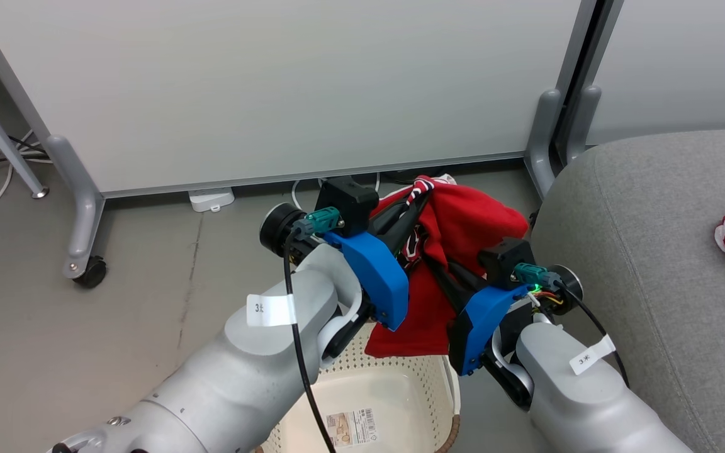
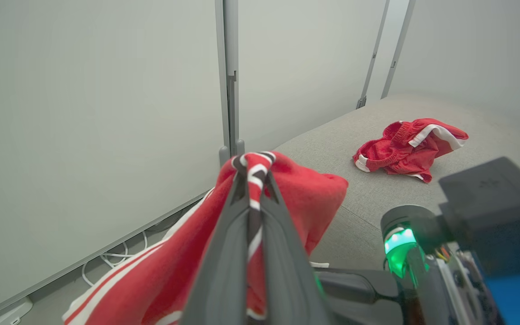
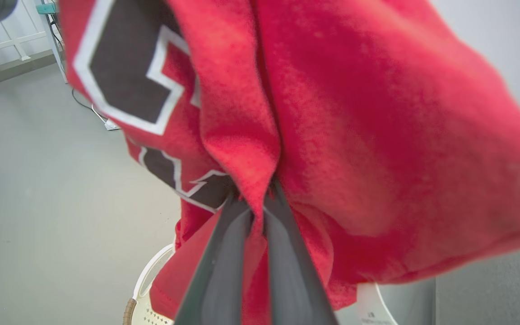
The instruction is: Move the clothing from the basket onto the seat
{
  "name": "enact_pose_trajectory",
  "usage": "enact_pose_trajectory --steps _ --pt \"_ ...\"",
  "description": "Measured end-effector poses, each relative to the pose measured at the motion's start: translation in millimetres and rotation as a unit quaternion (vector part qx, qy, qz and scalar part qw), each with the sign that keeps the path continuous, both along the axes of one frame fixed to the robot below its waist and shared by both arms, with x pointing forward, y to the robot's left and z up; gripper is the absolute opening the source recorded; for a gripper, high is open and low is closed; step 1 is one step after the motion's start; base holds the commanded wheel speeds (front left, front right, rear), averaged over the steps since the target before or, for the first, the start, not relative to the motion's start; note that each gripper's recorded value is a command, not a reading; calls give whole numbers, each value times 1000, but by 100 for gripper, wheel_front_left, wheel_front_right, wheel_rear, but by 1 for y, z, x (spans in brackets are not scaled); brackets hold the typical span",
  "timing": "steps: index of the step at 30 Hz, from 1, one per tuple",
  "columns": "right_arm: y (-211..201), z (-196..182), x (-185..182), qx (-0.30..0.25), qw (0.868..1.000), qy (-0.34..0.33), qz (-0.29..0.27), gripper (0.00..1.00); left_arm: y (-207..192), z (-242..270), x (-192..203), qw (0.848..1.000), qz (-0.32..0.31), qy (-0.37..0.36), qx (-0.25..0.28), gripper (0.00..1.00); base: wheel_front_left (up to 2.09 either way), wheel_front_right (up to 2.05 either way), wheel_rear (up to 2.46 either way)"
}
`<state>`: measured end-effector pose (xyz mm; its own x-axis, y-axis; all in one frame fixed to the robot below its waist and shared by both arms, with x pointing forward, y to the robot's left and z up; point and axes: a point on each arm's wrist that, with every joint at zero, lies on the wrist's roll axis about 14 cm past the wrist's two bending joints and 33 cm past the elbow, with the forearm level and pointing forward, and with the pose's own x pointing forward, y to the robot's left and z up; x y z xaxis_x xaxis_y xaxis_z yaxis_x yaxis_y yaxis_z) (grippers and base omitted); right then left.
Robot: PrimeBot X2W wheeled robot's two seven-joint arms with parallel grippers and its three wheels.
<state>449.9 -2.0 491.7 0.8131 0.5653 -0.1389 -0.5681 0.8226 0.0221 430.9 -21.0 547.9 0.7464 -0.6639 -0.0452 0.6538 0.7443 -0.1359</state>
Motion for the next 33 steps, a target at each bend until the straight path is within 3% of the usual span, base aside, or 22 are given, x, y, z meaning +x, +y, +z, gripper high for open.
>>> enact_pose_trajectory --steps 15,17,18,19,33 --pt "-6 6 0 6 1000 -7 -8 0 -1 2 3 1000 3 -5 3 0 0 0 0" --pt "-6 7 0 7 1000 -9 -8 0 0 1 3 1000 4 -5 4 67 0 0 0" --pt "-6 8 0 7 1000 -10 -8 0 0 2 4 1000 5 -6 5 88 0 0 0" --pt "-6 9 0 7 1000 -11 -8 0 1 2 4 1000 6 -5 4 100 0 0 0" --pt "-6 27 8 23 999 -40 -14 0 29 1 3 998 49 -26 -23 100 0 0 0"
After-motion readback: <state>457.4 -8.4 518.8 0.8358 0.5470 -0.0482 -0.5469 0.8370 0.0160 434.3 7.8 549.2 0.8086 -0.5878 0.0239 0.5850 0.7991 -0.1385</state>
